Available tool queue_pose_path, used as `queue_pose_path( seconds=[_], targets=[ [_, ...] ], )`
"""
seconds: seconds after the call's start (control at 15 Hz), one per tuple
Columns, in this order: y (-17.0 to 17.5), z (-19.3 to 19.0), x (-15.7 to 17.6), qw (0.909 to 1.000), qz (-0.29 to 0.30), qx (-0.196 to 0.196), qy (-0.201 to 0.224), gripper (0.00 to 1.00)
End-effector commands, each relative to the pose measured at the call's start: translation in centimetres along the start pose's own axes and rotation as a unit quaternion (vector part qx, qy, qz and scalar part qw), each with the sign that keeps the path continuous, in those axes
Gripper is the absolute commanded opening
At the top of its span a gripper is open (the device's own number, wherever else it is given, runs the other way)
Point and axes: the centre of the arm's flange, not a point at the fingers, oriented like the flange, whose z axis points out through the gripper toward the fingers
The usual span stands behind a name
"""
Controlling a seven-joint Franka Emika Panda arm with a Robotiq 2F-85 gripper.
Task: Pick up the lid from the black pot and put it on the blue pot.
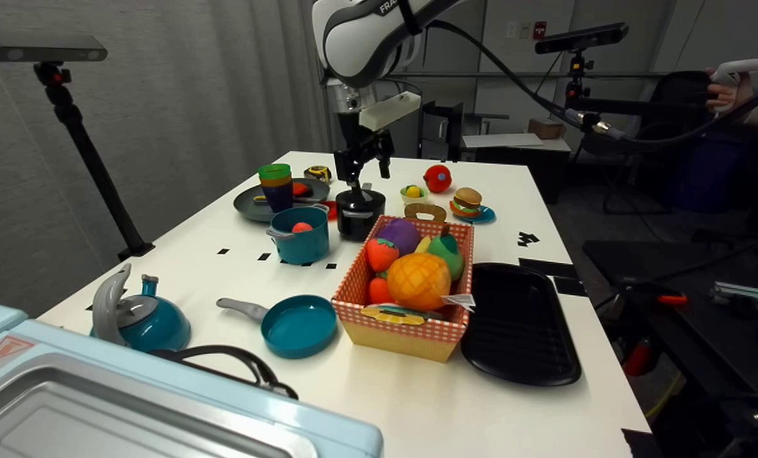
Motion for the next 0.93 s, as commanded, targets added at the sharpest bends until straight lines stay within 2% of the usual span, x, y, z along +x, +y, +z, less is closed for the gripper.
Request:
queue_pose_path(
  seconds=[0.0,0.6,0.67,0.87],
  targets=[
    [-0.7,0.3,3.2,0.9997,-0.020,0.015,-0.007,1.00],
    [-1.8,1.8,5.0,0.9995,-0.025,0.007,0.018,1.00],
    [-1.8,1.9,5.2,0.9995,-0.024,0.007,0.019,0.84],
    [-2.1,1.7,5.5,0.9993,-0.025,0.010,0.027,0.59]
  ],
)
